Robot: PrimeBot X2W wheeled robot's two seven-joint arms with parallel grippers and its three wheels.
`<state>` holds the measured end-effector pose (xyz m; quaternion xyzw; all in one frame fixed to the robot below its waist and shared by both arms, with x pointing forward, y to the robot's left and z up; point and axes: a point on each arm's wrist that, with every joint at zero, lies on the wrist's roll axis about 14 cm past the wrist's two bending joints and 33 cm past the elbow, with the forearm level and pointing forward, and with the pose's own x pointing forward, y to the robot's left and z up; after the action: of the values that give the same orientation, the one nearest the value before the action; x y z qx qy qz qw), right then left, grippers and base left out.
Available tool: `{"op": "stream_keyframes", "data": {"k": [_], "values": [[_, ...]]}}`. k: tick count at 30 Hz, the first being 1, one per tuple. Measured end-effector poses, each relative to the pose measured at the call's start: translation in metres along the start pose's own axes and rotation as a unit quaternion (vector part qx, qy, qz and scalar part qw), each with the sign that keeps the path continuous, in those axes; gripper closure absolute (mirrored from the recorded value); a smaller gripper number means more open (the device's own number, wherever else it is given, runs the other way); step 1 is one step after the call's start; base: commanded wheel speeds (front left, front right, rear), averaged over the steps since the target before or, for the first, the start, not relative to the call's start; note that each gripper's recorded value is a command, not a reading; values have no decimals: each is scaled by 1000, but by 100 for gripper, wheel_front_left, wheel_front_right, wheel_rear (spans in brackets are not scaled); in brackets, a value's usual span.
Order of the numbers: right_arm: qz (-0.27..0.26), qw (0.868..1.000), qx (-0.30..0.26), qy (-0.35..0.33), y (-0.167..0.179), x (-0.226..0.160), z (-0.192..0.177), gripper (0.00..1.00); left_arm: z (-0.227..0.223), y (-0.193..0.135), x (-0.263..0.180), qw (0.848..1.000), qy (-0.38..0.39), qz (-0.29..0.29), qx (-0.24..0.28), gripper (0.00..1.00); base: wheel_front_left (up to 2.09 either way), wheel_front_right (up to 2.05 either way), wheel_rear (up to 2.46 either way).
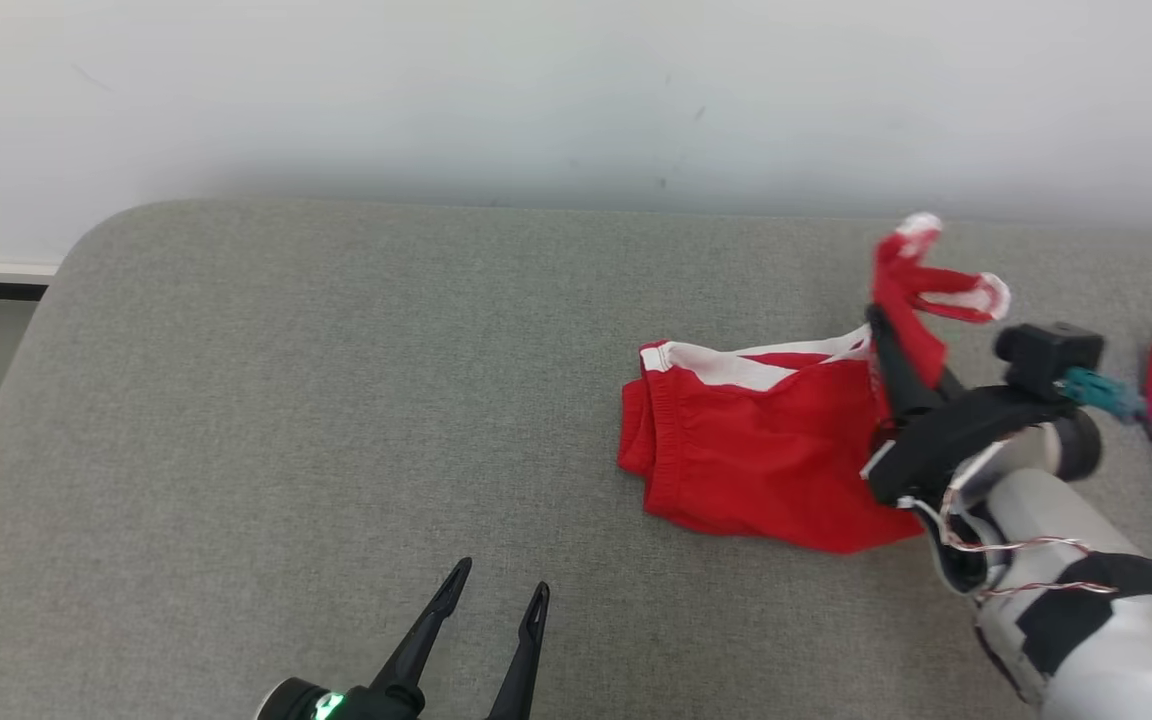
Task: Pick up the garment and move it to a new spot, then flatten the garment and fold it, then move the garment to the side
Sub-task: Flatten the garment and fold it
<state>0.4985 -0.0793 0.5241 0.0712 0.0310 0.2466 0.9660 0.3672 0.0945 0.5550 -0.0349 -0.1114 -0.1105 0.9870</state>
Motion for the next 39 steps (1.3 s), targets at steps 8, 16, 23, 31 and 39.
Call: {"op": "stream_keyframes", "data": {"k": [8, 16, 23, 31, 39], "values": [[76, 997, -4, 23, 63, 20, -14, 100, -1, 6, -2, 1000, 3, 12, -3, 0, 0, 0, 0], [122, 988, -37, 90, 101, 25, -52, 100, -3, 12, -5, 1000, 7, 24, -5, 0, 0, 0, 0], [145, 978, -55, 139, 115, 12, -81, 95, 0, 15, -6, 999, 2, 32, -7, 0, 0, 0, 0], [153, 977, -35, 141, 123, 1, -88, 0, 2, 12, -3, 1000, -1, 29, -12, 0, 0, 0, 0], [143, 987, -22, 76, 114, -3, -56, 0, 3, 8, -3, 1000, -3, 26, -15, 0, 0, 0, 0]]}}
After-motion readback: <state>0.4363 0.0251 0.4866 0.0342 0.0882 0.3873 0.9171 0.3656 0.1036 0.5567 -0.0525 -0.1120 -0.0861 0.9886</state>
